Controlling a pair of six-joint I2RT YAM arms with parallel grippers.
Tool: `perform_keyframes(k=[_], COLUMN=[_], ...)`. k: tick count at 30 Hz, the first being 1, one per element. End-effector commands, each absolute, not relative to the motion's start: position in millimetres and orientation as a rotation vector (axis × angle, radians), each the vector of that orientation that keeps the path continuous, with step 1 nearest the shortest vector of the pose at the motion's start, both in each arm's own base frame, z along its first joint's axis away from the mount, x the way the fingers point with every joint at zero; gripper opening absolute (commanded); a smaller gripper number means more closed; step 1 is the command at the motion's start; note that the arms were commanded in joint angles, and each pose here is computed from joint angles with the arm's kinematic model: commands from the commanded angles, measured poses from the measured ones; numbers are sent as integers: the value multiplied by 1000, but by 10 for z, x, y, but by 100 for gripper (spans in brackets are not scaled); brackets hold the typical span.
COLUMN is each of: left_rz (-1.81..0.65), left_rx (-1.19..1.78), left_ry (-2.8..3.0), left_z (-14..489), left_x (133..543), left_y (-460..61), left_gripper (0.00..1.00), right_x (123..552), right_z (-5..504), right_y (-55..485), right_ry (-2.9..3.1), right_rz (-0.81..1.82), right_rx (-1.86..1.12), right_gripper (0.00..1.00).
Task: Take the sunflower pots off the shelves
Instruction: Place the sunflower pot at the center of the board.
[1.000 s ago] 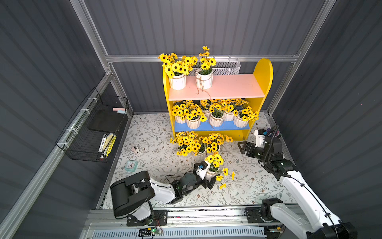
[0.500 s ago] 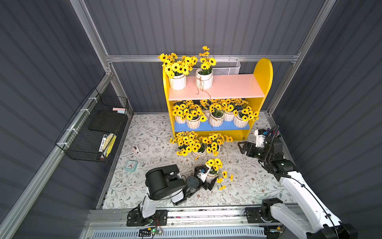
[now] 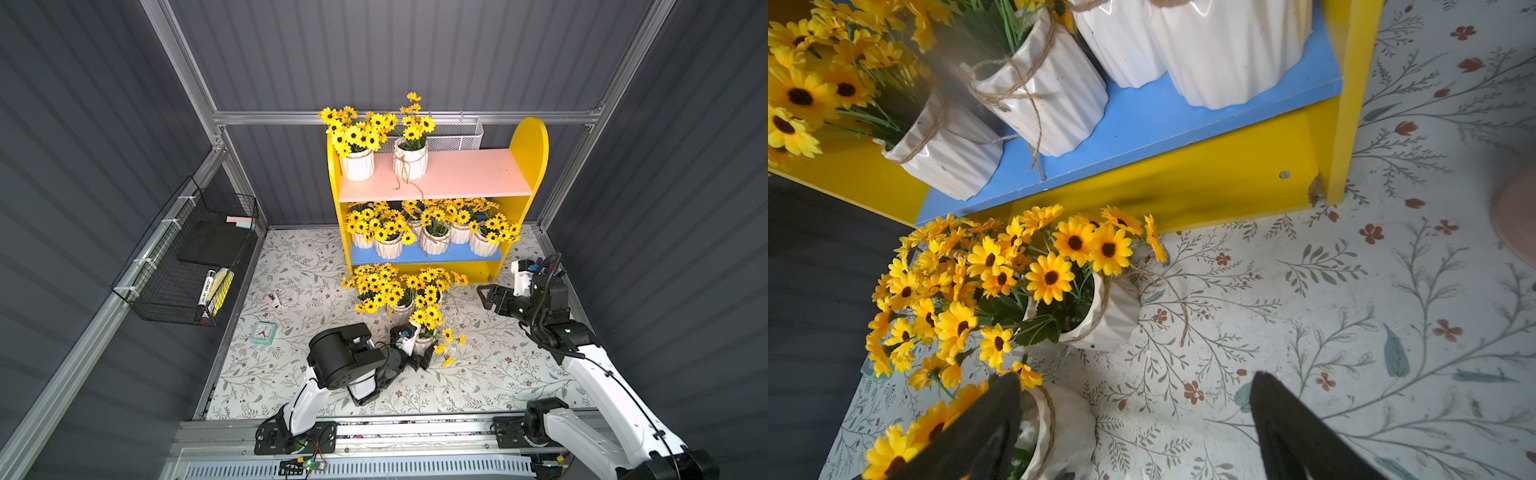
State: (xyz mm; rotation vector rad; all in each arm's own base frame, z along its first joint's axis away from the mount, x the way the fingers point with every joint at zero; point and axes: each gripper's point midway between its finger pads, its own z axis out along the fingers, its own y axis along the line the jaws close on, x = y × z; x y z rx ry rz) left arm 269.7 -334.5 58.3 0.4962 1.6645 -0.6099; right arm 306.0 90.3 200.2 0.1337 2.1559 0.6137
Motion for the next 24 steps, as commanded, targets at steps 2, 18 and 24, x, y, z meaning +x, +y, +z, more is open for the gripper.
perform_keyframes(k=[2, 18, 24], left_rz=[-641, -573, -571], left_rx=[374, 510, 632], left_ry=[1586, 1748, 1807], left_z=[859, 814, 817], left_x=[2834, 2716, 2524], left_y=[-3301, -3292, -3303], left_gripper=[99, 100, 100], right_x=[3029, 2976, 2956], right_z=[2012, 2036, 1965], right_y=[948, 963, 964], right_ry=[2148, 2148, 2163], right_rz=[642, 651, 649], right_rx=[115, 100, 100], right_gripper=[89, 93, 93])
